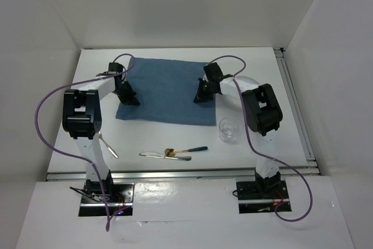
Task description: Set the dinner table for one person
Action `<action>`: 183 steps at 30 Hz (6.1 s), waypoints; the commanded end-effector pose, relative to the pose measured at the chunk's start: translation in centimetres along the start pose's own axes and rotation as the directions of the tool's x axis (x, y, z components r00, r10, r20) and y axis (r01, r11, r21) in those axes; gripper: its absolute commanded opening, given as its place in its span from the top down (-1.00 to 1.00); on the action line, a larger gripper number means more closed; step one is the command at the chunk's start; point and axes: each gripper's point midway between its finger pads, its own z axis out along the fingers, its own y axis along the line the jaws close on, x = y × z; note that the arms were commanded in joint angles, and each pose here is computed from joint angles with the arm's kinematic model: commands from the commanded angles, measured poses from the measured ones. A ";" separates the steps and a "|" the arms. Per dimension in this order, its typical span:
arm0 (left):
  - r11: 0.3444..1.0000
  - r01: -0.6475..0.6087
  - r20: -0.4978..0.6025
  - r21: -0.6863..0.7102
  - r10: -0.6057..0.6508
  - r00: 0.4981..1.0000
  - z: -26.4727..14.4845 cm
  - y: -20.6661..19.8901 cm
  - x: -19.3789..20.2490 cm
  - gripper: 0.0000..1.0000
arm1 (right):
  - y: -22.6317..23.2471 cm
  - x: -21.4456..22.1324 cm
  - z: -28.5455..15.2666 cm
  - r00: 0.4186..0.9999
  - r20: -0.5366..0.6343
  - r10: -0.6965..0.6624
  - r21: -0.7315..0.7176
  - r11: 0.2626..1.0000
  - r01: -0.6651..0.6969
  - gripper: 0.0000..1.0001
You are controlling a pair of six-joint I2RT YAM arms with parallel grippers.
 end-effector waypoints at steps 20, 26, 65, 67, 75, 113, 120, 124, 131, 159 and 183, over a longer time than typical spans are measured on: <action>0.993 -0.041 -0.085 -0.114 0.031 0.996 -1.1 1.8 8.1 1.00 | -7.4 6.5 -4.8 0.999 -0.023 0.039 0.235 0.971 -0.033 1.00; 0.992 -0.097 0.027 -0.082 0.099 0.995 -5.3 -1.4 5.9 1.00 | -2.6 0.9 -9.9 0.990 0.130 -0.047 0.155 0.988 0.026 0.69; 0.918 -0.382 0.308 0.106 0.335 0.890 -17.6 -10.4 6.3 0.09 | -24.0 -3.4 -14.1 0.673 0.450 0.586 -0.042 0.767 -0.640 -0.69; 0.919 -0.381 0.300 0.102 0.336 0.893 -17.2 -10.3 6.3 0.09 | -24.3 -3.3 -13.7 0.656 0.460 0.598 -0.026 0.748 -0.664 -0.23; 0.916 -0.391 0.302 0.090 0.349 0.887 -17.4 -10.5 6.6 0.09 | -22.9 -5.6 -18.0 0.607 0.569 0.555 -0.066 0.766 -0.639 1.00; 0.971 -0.218 0.446 0.095 0.154 0.882 -24.6 -8.2 5.6 0.14 | 10.3 -5.2 -7.2 0.970 0.138 0.202 -0.525 0.845 -0.102 1.00; 0.973 -0.216 0.420 0.085 0.162 0.893 -23.4 -8.0 5.8 0.14 | 8.2 -2.9 -4.4 0.974 0.074 0.213 -0.446 0.881 -0.159 0.11; 0.987 -0.162 0.409 -0.010 0.152 0.900 -22.6 -6.3 5.4 0.06 | 7.9 -2.6 -5.1 0.976 0.113 0.186 -0.371 0.919 -0.132 -0.71; 0.989 -0.140 0.374 -0.044 0.146 0.916 -21.5 -5.5 5.4 0.06 | 6.9 -5.3 -9.4 0.952 0.299 0.068 -0.118 0.992 -0.033 -1.00; 0.990 -0.130 0.285 -0.054 0.140 0.948 -17.5 -4.4 6.7 0.09 | -11.3 8.9 -22.7 0.897 0.340 0.283 0.239 0.896 -0.373 -0.89; 0.981 -0.157 0.287 -0.116 0.184 0.940 -17.2 -3.3 6.4 0.15 | -5.6 -3.6 -22.7 0.863 0.505 -0.002 0.280 0.946 -0.162 1.00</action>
